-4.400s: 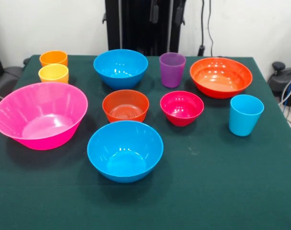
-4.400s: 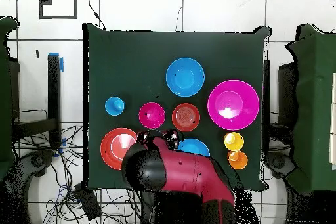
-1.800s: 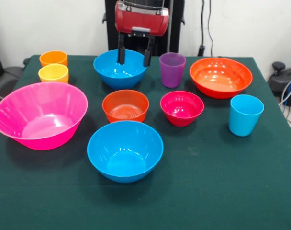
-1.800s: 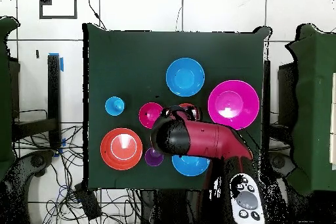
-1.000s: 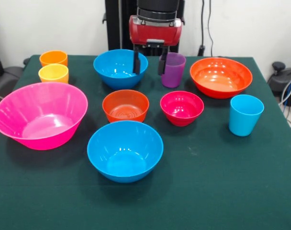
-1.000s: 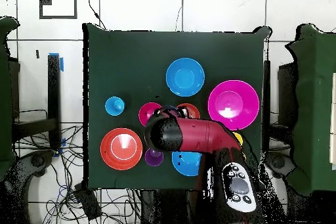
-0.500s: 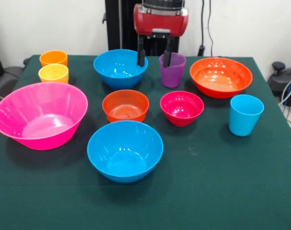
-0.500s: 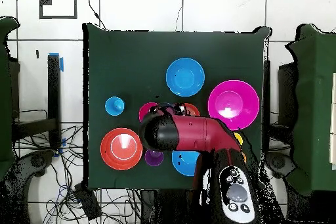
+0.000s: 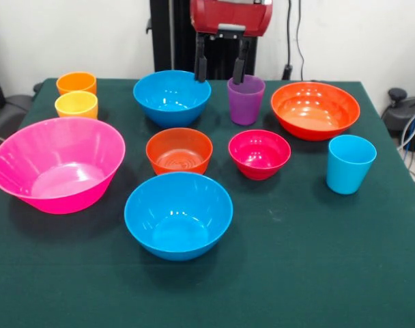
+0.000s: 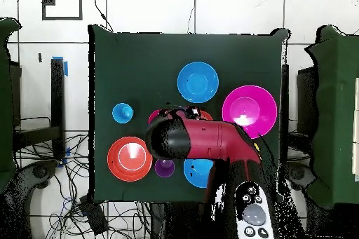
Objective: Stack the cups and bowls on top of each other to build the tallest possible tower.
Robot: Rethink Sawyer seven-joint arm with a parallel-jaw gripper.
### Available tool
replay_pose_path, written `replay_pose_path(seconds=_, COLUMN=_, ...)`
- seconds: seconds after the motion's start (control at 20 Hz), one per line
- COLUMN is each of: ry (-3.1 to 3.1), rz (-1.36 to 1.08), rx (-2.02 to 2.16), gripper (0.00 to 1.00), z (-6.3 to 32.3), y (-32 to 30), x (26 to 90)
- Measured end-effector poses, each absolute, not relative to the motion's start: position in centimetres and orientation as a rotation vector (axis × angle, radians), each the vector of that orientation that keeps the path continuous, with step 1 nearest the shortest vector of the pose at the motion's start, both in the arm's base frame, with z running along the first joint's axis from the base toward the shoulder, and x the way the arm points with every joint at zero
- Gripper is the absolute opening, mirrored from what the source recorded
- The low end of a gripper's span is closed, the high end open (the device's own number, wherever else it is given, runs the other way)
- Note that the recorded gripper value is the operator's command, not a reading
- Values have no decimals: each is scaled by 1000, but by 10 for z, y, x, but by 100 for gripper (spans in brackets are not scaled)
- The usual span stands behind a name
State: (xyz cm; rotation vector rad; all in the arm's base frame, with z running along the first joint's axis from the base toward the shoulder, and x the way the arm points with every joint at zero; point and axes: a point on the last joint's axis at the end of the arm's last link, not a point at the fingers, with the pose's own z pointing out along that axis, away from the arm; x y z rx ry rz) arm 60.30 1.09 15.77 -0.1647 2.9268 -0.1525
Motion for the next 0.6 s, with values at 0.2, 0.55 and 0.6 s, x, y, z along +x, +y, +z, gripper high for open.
replay_pose_path(seconds=0.2, ry=2921, rz=-155, rx=-165, gripper=100, z=161, y=11, x=604)
replay_pose_path(seconds=0.55, ry=2922, rz=-160, rx=-168, gripper=100, z=160, y=12, x=603)
replay_pose_path(seconds=0.6, ry=2926, rz=-163, rx=-171, gripper=100, z=159, y=13, x=602)
